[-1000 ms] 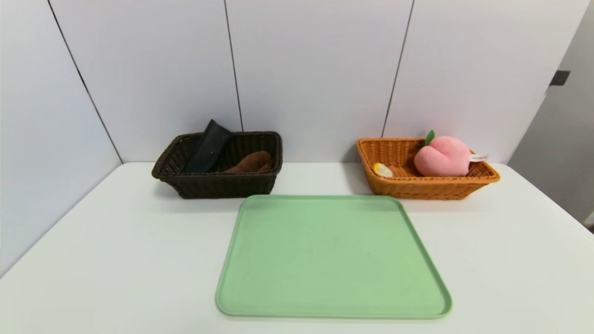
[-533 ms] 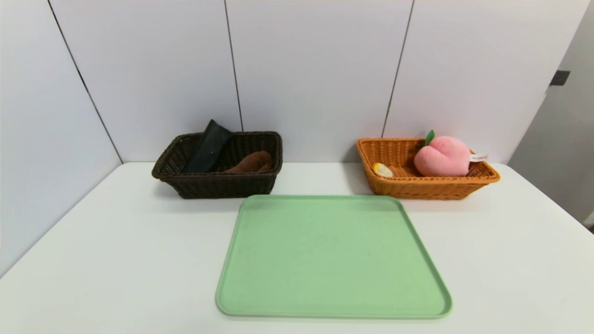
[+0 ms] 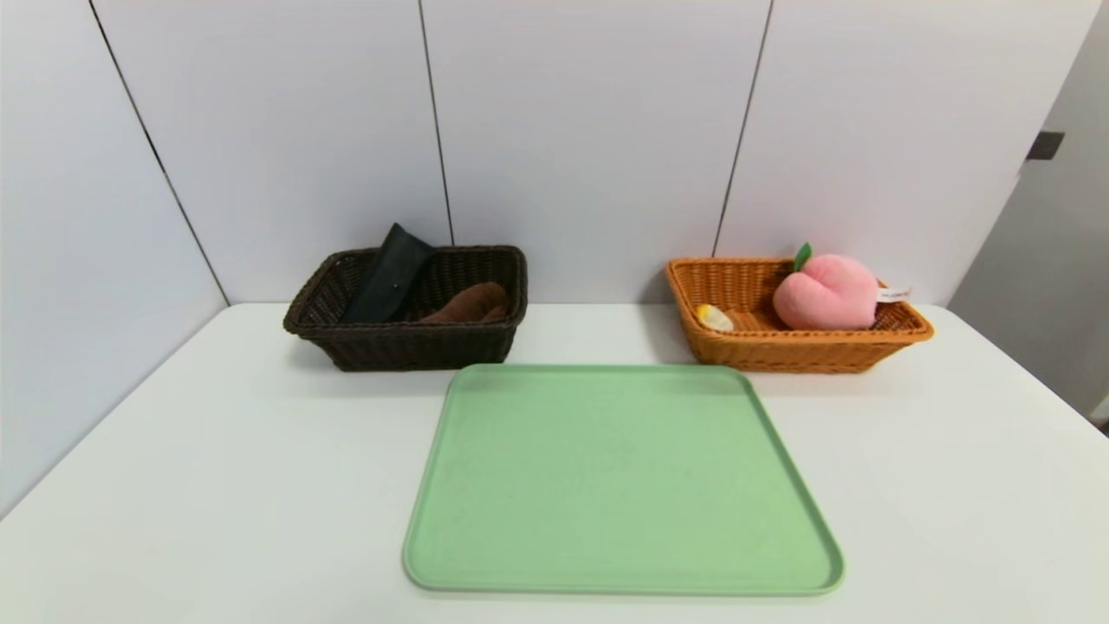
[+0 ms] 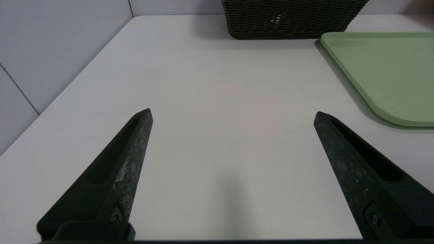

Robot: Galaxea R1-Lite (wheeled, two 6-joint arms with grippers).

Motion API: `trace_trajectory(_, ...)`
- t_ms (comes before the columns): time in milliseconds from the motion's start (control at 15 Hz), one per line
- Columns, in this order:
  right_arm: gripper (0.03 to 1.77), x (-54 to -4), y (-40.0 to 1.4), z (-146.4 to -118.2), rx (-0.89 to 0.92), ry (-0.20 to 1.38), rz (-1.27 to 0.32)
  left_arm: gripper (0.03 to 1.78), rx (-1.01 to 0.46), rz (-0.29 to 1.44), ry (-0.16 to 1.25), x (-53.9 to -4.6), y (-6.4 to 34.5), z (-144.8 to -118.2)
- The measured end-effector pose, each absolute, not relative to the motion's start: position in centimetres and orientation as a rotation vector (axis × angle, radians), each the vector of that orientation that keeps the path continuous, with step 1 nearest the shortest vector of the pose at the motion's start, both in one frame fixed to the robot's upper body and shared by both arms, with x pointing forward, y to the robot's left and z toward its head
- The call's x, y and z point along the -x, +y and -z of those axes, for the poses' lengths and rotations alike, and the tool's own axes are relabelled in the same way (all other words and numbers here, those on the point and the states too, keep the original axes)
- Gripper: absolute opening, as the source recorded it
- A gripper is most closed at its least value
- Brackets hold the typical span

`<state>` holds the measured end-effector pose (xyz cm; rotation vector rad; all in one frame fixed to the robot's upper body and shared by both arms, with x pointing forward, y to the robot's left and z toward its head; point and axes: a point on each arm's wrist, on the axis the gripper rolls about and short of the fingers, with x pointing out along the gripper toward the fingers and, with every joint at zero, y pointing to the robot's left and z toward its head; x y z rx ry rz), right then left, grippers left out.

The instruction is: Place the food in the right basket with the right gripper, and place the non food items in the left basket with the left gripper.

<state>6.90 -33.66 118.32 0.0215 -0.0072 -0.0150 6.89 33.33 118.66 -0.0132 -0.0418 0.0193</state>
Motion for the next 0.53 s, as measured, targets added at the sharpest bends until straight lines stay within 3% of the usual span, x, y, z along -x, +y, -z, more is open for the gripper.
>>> trace_trajectory(533, 1.71, -6.91, -33.66, -118.3, -0.022, -0.006, 0.015, 1.69, 0.014, -0.019, -0.042, -6.89, 33.33, -118.67)
